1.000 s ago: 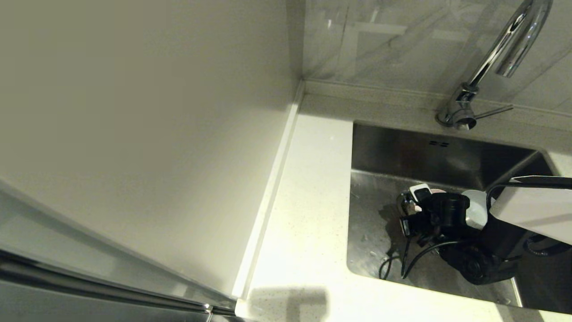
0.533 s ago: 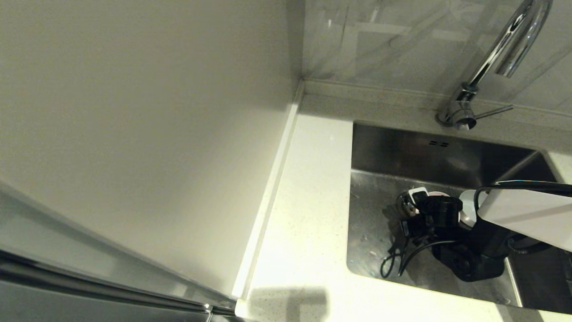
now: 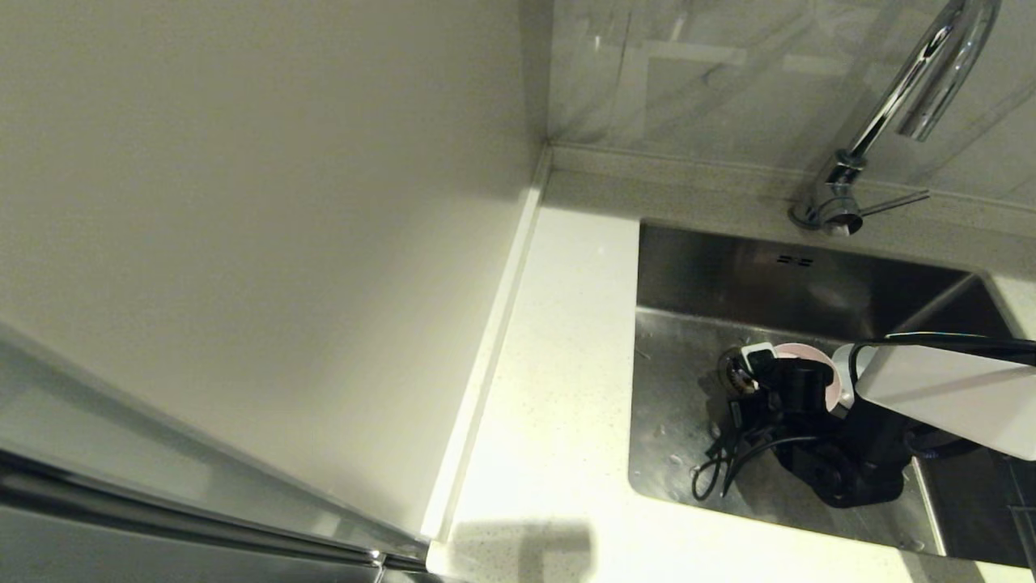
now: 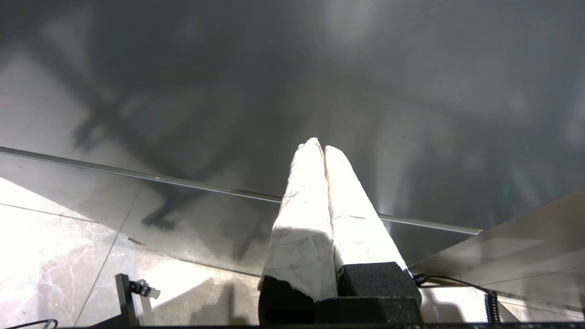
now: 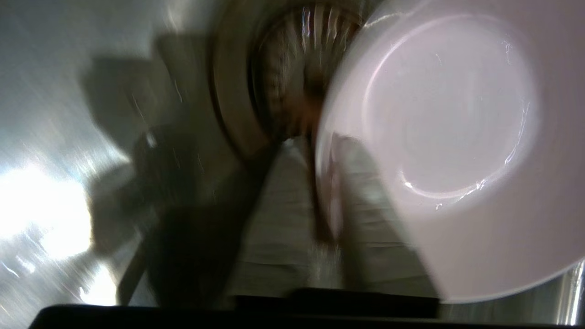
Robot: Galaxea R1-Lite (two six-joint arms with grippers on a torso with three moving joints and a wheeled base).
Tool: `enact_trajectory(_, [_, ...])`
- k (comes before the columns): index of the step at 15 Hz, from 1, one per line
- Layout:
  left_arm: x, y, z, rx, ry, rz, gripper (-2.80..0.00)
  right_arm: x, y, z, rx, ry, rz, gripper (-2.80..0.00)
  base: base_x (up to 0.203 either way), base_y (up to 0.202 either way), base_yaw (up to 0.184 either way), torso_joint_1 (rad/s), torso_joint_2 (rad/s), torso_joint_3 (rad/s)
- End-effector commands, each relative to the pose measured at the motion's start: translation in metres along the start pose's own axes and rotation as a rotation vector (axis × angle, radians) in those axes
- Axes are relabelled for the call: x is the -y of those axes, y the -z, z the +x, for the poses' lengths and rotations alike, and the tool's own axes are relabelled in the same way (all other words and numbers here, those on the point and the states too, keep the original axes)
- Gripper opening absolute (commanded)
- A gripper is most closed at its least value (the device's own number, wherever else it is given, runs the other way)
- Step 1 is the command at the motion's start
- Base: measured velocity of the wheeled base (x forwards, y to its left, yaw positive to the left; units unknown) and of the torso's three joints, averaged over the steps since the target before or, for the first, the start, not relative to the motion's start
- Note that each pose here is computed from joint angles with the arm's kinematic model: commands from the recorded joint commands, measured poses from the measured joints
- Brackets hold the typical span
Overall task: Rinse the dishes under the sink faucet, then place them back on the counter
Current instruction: Put a bowl into the sink
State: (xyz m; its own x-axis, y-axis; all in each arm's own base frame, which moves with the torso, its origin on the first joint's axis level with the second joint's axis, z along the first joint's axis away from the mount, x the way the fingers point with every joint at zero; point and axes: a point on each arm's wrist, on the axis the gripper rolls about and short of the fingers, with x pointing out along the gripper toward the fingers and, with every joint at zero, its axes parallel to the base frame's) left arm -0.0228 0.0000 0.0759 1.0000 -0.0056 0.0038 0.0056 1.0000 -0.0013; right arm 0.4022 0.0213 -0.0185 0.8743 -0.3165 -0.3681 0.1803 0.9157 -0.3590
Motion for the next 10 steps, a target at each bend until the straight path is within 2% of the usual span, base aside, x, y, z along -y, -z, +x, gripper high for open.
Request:
enact_trajectory(1, [0.0, 0.0, 0.0, -0.001, 0.001, 0.0, -2.8, 0.001, -0.001, -0.002, 0.008, 0.007, 0.005, 0.0, 0.0, 0.0, 0.0, 0.0, 0.0, 0.0])
enact_trajectory(7, [0.0, 0.001, 0.0, -0.002, -0.001, 0.0, -2.8, 0.009, -0.01, -0.014, 0.019, 0.018, 0.013, 0.0, 0.0, 0.0, 0.0, 0.0, 0.0, 0.0])
enact_trajectory(10, [0.0, 0.001, 0.0, -0.002, -0.001, 0.0, -2.8, 0.026, -0.02, -0.032, 0.03, 0.041, 0.026, 0.0, 0.0, 0.0, 0.0, 0.0, 0.0, 0.0])
